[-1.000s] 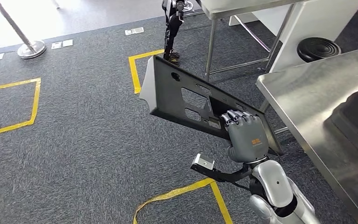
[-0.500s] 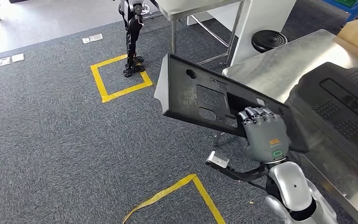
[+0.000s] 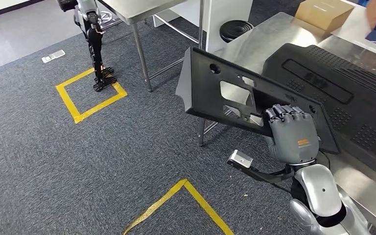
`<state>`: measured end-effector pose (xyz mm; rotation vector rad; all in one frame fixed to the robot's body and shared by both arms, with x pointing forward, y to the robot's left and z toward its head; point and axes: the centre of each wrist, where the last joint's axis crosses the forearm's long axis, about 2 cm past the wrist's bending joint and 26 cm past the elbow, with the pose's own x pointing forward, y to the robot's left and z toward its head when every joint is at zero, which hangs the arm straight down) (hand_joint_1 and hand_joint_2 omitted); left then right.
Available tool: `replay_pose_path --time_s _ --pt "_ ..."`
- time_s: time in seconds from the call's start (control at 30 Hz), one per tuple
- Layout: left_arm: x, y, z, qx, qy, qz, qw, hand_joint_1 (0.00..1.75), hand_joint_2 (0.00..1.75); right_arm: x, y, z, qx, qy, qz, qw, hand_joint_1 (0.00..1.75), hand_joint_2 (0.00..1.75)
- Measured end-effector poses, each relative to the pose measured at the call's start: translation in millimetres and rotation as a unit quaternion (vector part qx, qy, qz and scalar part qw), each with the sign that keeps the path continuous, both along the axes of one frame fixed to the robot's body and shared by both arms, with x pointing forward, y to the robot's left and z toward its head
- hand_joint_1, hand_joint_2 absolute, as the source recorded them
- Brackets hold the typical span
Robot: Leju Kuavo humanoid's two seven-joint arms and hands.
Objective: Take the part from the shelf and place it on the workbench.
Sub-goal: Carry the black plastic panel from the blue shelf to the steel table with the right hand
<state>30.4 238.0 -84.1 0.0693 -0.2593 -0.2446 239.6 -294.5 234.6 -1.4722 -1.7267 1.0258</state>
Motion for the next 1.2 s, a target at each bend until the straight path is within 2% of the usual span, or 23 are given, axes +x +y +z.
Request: replay_pose_path --time_s 0.17,0.5,0.6,0.77,0.9,1.0,1.13,1.2 --pt "-7.2 5 0.1 0.005 -0.010 0.019 1.000 0.00 0.00 13 -10 9 0.002 -0.014 -0.005 1.000 1.75 1.75" --pt "-11.5 14 5.6 0.007 -0.024 0.071 0.997 0.00 0.00 43 -6 18 0.003 -0.022 0.008 1.000 1.75 1.75" --pt "-8.6 14 5.3 -0.002 -0.022 0.064 0.998 0.00 0.00 48 -3 16 0.007 -0.017 0.009 1.000 1.75 1.75" --pt "10.9 10 1.2 -0.008 -0.031 0.051 0.998 0.00 0.00 55 3 17 0.012 -0.016 0.012 1.000 1.75 1.75" --pt "15.6 10 -1.1 -0.006 -0.035 0.043 0.998 0.00 0.00 57 5 18 0.014 -0.017 0.012 1.000 1.75 1.75" --pt "14.8 10 -2.9 0.003 -0.034 0.033 0.999 0.00 0.00 57 8 18 0.012 -0.016 0.011 1.000 1.75 1.75" --pt "-0.6 11 -4.3 0.004 -0.022 0.033 0.999 0.00 0.00 54 15 10 0.004 -0.008 0.009 1.000 1.75 1.75" --pt "-2.5 12 -4.1 0.000 -0.019 0.032 0.999 0.00 0.00 52 19 7 0.002 -0.003 0.008 1.000 1.75 1.75"
